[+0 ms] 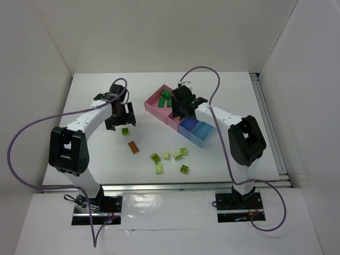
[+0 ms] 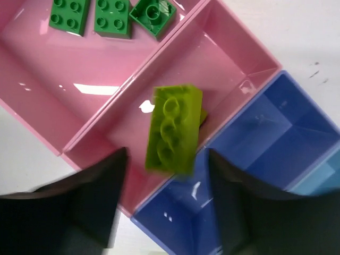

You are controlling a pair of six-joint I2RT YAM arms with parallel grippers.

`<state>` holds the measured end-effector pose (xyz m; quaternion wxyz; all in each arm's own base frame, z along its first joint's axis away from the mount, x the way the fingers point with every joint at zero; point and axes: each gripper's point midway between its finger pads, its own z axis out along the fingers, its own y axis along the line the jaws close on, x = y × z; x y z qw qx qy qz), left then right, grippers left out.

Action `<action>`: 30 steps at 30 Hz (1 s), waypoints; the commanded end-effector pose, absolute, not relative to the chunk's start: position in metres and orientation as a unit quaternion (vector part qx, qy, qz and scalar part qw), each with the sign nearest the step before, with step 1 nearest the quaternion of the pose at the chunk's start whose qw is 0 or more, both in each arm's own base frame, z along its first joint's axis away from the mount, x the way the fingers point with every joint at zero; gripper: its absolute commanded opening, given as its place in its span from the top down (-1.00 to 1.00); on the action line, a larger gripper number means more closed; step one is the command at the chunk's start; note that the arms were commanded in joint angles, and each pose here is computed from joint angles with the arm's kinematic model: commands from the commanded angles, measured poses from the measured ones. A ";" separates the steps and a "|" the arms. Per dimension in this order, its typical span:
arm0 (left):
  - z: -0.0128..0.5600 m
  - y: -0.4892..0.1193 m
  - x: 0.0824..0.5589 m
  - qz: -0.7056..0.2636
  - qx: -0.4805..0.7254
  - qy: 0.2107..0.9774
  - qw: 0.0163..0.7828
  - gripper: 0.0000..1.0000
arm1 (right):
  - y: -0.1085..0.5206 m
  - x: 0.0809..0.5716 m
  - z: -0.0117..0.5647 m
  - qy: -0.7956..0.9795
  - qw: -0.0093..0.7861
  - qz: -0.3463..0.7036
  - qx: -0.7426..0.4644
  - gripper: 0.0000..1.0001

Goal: Sort the legos into containers by color

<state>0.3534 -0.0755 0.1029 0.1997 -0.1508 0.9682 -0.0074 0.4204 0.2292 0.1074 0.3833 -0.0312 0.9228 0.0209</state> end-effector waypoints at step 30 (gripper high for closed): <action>0.109 -0.120 0.385 -0.053 -0.074 0.971 0.221 0.49 | 0.183 0.363 0.188 0.887 0.458 0.051 0.032 -0.66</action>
